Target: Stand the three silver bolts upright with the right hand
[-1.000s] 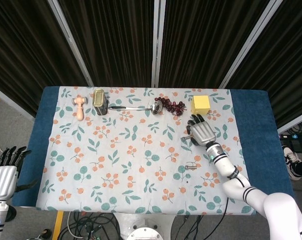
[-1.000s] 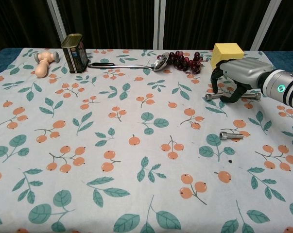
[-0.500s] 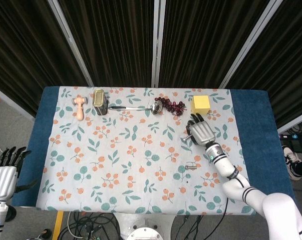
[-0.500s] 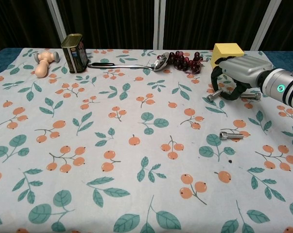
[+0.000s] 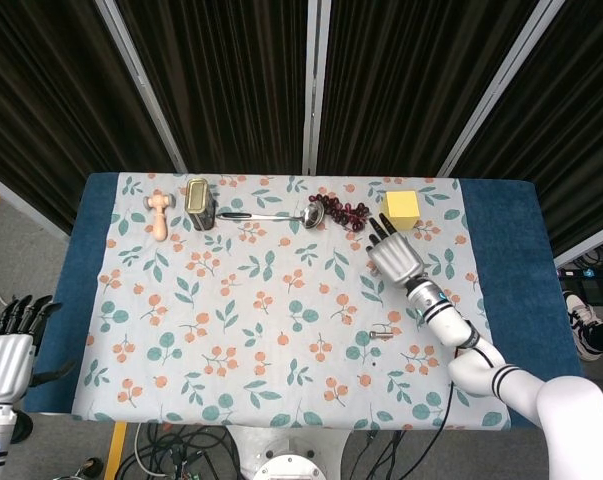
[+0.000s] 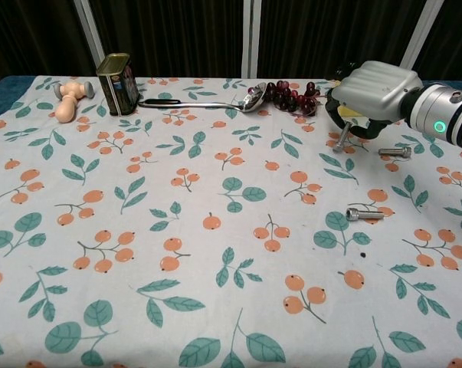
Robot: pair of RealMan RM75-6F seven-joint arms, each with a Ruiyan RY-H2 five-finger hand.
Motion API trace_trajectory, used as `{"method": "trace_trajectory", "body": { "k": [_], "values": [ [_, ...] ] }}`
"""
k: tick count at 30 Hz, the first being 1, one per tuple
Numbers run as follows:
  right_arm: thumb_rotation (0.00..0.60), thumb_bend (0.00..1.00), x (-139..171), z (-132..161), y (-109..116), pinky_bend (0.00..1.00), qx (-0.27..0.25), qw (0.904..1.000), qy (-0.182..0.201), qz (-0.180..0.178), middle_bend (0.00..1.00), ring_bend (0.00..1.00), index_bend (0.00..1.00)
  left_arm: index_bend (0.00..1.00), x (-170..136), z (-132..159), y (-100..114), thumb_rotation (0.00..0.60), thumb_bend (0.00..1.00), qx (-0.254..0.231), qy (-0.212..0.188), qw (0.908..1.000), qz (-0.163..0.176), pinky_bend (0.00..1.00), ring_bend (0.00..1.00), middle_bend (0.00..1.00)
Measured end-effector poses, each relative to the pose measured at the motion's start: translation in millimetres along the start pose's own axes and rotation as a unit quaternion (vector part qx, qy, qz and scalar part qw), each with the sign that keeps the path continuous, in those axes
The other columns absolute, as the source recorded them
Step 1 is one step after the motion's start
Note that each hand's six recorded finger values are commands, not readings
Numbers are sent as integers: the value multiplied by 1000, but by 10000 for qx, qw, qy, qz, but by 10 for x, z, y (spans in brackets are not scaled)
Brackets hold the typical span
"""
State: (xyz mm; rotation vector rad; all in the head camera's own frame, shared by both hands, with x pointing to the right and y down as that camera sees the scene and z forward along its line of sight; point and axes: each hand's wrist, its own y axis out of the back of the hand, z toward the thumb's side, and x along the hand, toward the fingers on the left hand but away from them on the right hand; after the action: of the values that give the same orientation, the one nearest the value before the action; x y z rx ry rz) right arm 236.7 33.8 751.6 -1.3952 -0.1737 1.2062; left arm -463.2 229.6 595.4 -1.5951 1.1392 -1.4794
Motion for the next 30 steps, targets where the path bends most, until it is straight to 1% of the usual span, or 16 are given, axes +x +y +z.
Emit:
{"method": "trace_trajectory", "body": {
  "k": [4,8,13,16,22,30],
  "values": [
    [600,391,-37,59,67,0,346,9994,76,-52,308,4,645,175,-9,-23,-17,600,0,-8,32,10000,-21,0,6,114],
    [600,392,-46,92,69,0,722,9973,121,-87,306,4,633,175,-2,-19,-20,600,0,-11,13,10000,-17,0,6,114],
    [600,391,-47,134,51,0,1147,9932,105,-164,302,4,585,175,6,-21,-31,600,0,-12,14,10000,-36,0,6,114],
    [600,393,-36,168,31,0,1309,9911,119,-187,300,4,559,175,10,-16,-35,600,0,-8,5,10000,-39,0,6,114],
    [600,393,-14,217,3,0,1515,9881,131,-223,300,1,509,175,11,-16,-34,600,0,-6,3,10000,-37,0,6,114],
    [600,396,21,237,-1,0,1529,9879,103,-252,299,0,451,175,13,-10,-29,600,0,2,-8,10000,-31,0,7,114]
  ]
}}
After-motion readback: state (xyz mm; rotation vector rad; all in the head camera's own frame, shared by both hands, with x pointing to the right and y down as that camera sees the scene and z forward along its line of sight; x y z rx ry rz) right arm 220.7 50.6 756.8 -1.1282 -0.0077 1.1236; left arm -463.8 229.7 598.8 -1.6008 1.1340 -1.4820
